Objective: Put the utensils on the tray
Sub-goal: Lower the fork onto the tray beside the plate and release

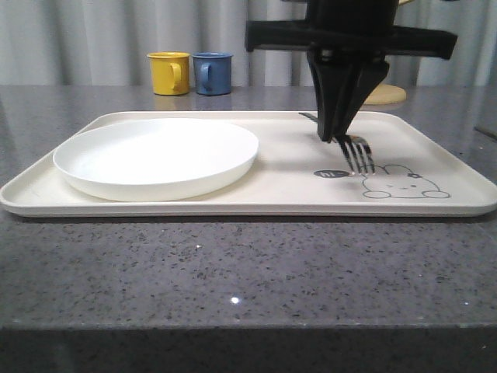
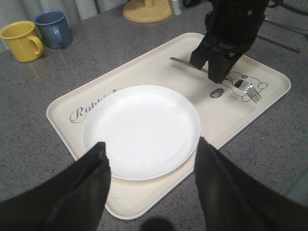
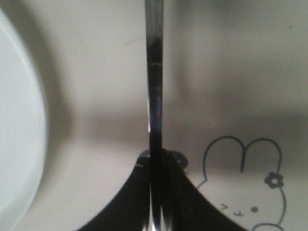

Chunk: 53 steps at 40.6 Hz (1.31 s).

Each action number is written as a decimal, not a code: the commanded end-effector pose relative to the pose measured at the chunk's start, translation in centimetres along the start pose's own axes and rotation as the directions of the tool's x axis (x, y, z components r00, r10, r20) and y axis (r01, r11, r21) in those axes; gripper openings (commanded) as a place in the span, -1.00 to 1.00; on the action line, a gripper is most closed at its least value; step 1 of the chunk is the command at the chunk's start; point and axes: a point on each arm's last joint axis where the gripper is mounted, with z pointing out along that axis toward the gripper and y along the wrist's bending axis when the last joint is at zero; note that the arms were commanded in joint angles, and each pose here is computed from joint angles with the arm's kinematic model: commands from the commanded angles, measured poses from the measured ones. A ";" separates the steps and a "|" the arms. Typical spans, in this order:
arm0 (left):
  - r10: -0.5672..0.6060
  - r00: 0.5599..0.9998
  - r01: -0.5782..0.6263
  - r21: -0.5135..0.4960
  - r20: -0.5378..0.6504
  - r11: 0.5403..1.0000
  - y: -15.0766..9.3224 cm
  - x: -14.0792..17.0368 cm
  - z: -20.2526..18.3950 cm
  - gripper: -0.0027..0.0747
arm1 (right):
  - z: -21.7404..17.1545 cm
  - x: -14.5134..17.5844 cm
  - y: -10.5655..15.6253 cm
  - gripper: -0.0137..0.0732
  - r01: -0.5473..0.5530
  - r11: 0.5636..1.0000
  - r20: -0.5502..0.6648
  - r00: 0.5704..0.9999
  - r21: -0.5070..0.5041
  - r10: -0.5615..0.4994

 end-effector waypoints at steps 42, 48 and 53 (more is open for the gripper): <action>-0.017 0.994 0.018 -0.006 0.105 1.000 0.1 -1.4 -0.5 0.04 | -8.7 1.0 -5.1 -0.12 0.156 0.979 0.165 0.970 0.128 -0.176; -0.017 0.994 0.018 -0.006 0.105 1.000 0.1 -1.4 -0.5 0.04 | -9.1 1.8 -10.1 -0.12 0.082 0.983 0.159 0.981 0.164 -0.108; -0.017 0.994 0.018 -0.006 0.105 1.000 0.1 -1.4 -0.5 0.04 | -8.7 2.4 -13.5 -0.12 0.060 0.977 0.127 0.988 0.203 -0.087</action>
